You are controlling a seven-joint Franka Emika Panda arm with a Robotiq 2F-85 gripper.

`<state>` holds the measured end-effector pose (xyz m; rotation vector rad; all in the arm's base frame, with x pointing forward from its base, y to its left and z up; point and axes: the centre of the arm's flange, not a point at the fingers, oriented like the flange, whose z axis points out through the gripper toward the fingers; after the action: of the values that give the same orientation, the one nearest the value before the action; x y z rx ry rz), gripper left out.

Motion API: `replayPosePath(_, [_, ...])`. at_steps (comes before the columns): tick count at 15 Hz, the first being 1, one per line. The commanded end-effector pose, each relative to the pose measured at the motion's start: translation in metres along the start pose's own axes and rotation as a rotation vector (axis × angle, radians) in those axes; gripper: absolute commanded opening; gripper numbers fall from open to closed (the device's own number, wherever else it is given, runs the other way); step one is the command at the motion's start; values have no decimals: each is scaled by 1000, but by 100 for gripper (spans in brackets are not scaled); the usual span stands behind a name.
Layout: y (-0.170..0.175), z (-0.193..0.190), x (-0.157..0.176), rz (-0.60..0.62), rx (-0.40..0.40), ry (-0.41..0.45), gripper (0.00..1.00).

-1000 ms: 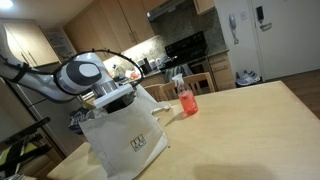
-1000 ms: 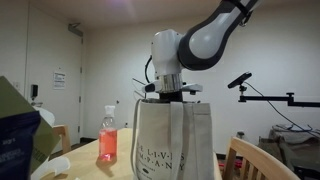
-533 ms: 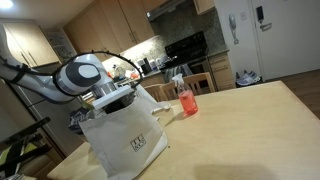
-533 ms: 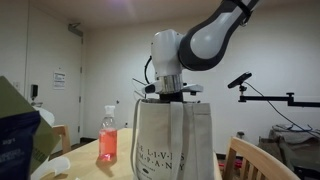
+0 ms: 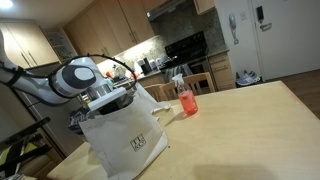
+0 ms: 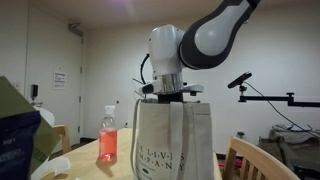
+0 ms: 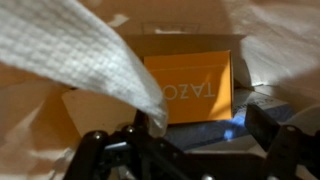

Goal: Move the bag slightly forward, take out the TAZO box, and put it on the table

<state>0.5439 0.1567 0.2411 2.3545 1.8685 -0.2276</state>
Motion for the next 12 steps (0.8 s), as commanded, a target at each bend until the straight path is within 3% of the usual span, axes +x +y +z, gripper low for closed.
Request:
replayPosePath(1, [-19,-13,3,4,-19,-12,100])
replayPosePath(12, [-11,-7,7,-20,-7,1,100])
